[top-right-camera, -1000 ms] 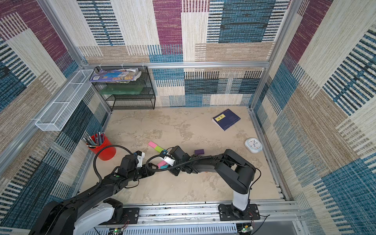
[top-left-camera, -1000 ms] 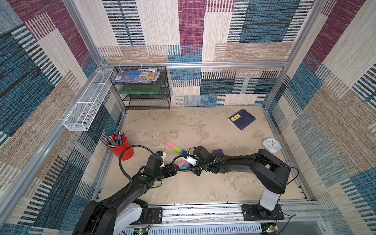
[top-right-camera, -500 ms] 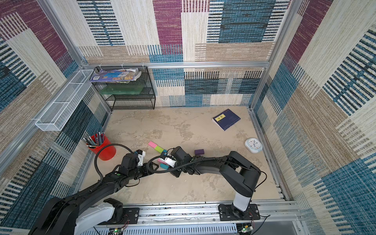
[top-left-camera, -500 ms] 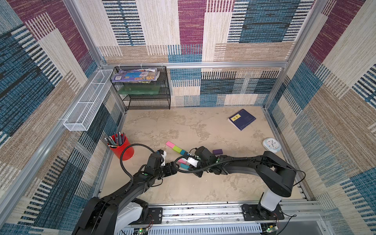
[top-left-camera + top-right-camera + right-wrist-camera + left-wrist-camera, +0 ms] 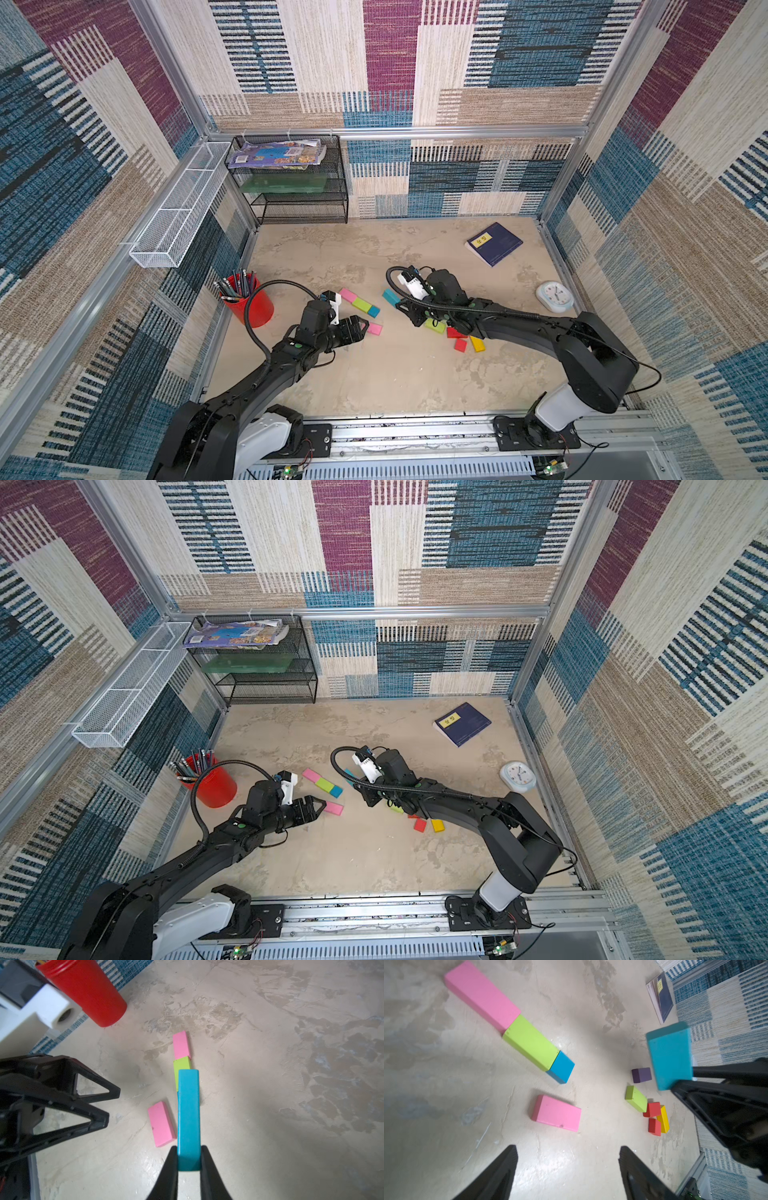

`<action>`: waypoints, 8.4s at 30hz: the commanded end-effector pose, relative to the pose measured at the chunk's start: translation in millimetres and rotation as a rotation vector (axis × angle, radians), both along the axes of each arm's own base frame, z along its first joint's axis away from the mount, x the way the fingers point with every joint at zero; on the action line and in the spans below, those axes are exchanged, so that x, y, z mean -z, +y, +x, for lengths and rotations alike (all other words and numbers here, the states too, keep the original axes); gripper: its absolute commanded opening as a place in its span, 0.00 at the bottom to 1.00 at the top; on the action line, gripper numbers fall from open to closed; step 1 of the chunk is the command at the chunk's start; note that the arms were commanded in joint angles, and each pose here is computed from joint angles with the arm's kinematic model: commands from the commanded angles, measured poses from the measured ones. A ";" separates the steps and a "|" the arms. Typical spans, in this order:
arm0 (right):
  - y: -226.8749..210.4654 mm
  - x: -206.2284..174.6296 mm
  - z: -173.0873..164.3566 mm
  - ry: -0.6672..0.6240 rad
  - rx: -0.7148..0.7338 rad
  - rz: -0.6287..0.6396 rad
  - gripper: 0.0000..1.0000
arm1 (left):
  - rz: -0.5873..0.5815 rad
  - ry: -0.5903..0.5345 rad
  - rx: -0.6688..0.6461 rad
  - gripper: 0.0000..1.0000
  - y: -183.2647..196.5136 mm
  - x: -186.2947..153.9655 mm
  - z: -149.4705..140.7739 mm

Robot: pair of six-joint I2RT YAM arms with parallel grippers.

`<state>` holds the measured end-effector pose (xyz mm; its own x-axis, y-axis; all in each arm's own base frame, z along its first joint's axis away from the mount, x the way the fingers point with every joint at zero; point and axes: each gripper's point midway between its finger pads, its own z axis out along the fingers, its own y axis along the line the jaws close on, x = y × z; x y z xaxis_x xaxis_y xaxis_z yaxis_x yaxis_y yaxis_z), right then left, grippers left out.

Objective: Assemble the letter v with building blocks
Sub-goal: Pick up the building block from the center of the board, then place the building block at the center of the board, then assemble the building block at the center of the board, then pick up the building block from the center of the board, then place the building block at the center of the board.

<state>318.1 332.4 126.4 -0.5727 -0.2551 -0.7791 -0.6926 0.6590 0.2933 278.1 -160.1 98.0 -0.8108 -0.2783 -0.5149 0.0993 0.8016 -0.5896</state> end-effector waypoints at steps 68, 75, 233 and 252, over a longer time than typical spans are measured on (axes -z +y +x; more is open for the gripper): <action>0.0 105.6 39.7 0.339 0.391 0.051 0.00 | 0.471 0.311 0.465 0.00 -68.3 53.4 98.7; 5.9 111.9 40.2 0.376 0.340 0.128 0.00 | 0.467 0.337 0.489 0.00 -73.1 62.6 100.2; 14.7 -31.6 14.8 -0.045 0.041 0.014 0.18 | 0.066 -0.048 -0.028 0.63 31.1 -61.1 35.4; -8.4 20.5 93.1 0.167 0.460 -0.088 0.22 | 0.074 0.011 0.146 0.62 -31.4 -70.8 72.8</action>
<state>405.2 330.2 117.4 -0.7245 -0.0429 -0.6880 -0.3543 0.8793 0.3183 348.6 -189.4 174.4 -0.8321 -0.1545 -0.5327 0.2028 0.8092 -0.5514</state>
